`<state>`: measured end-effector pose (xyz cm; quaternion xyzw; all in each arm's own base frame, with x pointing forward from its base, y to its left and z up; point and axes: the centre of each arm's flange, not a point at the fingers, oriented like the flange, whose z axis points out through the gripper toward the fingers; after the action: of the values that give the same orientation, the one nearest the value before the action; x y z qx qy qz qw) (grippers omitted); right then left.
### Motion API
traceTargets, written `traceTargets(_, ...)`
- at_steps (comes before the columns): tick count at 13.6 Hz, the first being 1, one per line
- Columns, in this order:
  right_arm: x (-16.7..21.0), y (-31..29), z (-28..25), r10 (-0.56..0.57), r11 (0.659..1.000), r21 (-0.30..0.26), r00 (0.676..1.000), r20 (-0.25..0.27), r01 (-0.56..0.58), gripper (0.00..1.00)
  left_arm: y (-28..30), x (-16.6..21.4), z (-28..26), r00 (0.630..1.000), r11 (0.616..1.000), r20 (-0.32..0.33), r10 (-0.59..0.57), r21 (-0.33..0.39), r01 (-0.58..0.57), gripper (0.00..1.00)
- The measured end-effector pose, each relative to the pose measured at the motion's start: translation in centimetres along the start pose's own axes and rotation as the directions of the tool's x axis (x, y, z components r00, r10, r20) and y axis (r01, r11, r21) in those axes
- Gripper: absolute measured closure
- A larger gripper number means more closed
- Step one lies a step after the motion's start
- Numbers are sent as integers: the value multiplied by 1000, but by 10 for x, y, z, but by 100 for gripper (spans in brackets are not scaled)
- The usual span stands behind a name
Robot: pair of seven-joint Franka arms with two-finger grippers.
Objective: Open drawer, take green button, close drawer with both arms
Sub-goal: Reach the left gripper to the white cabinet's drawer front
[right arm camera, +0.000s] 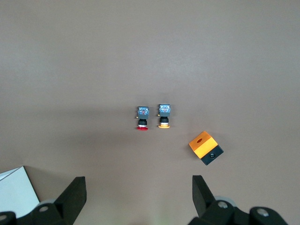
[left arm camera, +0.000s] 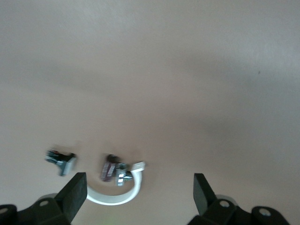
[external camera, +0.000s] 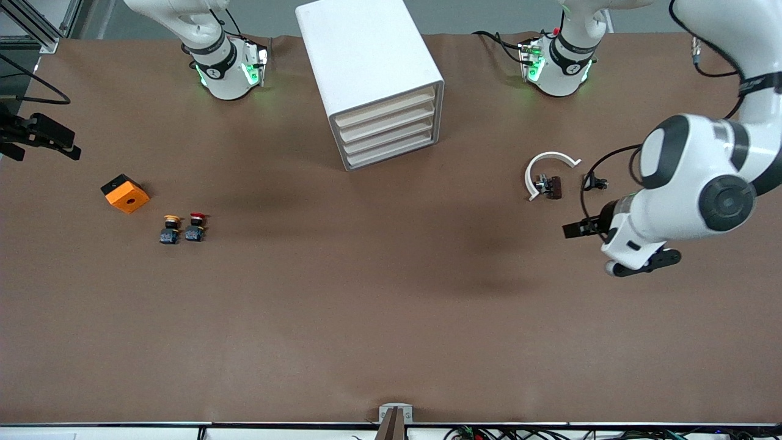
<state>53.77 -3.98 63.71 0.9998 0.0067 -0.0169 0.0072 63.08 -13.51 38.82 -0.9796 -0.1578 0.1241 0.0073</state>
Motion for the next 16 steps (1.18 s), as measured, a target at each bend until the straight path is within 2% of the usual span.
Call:
traceTargets(2,0,0,0,0,1000,0,1000,0,0,0,44,-10,32,990,990,8,-138,12,138,0)
traceTargets(3,0,0,0,0,1000,0,1000,-1,0,0,69,-18,51,974,974,18,-226,22,226,0)
traceTargets(6,0,0,0,0,1000,0,1000,0,0,0,116,-37,110,898,898,56,-437,81,432,0)
traceTargets(8,0,0,0,0,1000,0,1000,0,0,0,136,-43,136,816,827,136,-562,90,555,0)
traceTargets(10,0,0,0,0,1000,0,1000,-1,0,0,148,-48,151,711,744,234,-664,112,658,0)
traceTargets(12,0,0,0,0,1000,0,1000,-1,0,0,164,-61,164,626,690,321,-711,147,709,0)
traceTargets(15,0,0,0,-1,1000,0,1000,-1,1,0,193,-91,202,487,588,359,-796,266,764,0)
traceTargets(16,0,0,0,-1,1000,0,1000,-1,1,0,204,-102,219,446,564,378,-811,307,766,0)
